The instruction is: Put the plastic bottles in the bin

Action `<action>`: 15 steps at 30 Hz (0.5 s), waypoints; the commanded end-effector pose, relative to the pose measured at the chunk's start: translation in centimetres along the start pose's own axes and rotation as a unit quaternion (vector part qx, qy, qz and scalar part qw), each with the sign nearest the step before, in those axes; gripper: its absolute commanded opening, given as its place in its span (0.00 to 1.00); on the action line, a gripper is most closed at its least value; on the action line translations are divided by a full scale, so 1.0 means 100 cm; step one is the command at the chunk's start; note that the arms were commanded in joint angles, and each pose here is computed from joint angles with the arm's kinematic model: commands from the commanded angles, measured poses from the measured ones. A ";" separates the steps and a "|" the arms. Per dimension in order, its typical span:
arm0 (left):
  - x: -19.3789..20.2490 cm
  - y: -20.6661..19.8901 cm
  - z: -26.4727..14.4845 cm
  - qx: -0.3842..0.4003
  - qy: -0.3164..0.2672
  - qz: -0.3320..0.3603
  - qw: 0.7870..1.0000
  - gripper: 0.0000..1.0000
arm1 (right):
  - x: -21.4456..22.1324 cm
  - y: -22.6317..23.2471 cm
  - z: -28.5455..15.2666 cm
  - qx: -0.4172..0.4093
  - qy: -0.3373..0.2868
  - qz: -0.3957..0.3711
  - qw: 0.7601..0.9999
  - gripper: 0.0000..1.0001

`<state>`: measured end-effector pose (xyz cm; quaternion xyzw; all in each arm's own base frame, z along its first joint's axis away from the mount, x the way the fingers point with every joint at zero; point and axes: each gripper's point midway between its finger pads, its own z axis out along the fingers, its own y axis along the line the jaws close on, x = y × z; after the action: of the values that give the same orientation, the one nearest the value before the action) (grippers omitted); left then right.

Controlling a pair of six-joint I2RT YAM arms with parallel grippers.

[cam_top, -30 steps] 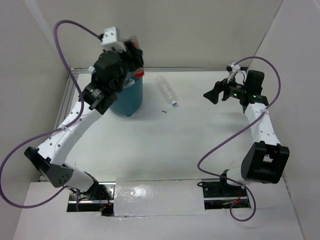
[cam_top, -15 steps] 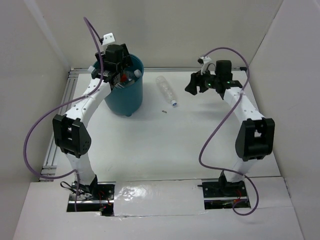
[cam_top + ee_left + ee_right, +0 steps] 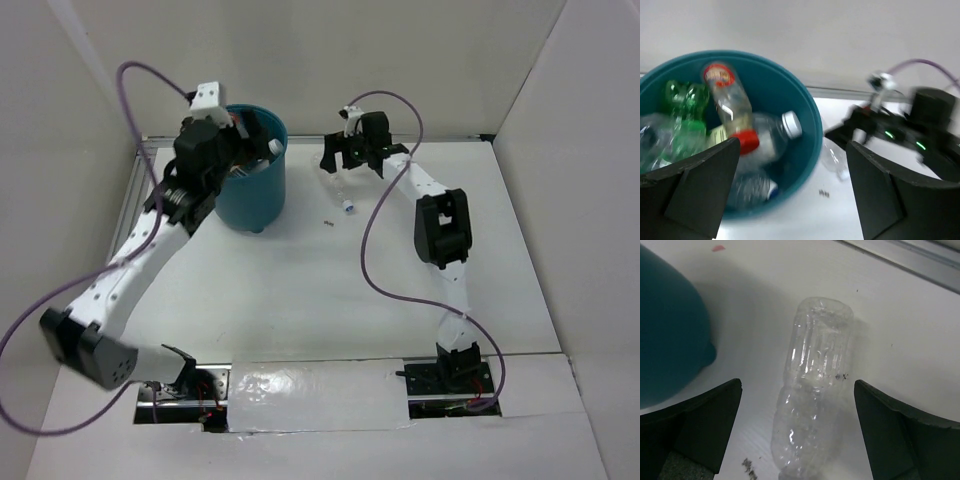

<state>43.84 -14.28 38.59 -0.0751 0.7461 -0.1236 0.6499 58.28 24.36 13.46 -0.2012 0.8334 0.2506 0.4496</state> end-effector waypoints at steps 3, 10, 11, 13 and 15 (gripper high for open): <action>0.021 0.007 -0.071 0.056 0.003 -0.003 0.998 1.00 | 0.006 -0.010 0.042 0.054 0.001 -0.043 0.998 1.00; 0.095 0.040 -0.120 0.042 0.074 -0.028 0.996 1.00 | 0.036 -0.015 0.057 0.072 0.035 -0.069 0.994 0.82; 0.103 0.043 -0.124 0.038 0.083 -0.035 0.995 1.00 | 0.041 -0.018 0.057 0.076 0.041 -0.073 0.994 0.72; 0.131 0.051 -0.130 0.029 0.113 -0.050 0.992 1.00 | 0.052 -0.016 0.054 0.071 0.055 -0.073 0.993 0.56; 0.143 0.049 -0.139 0.043 0.125 -0.071 0.989 1.00 | 0.040 -0.003 0.041 0.051 0.047 -0.074 0.995 0.32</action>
<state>29.56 -11.34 25.67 -0.0673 0.8107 -0.1643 0.5579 59.81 25.95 5.02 -0.2367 0.8587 0.1617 0.4248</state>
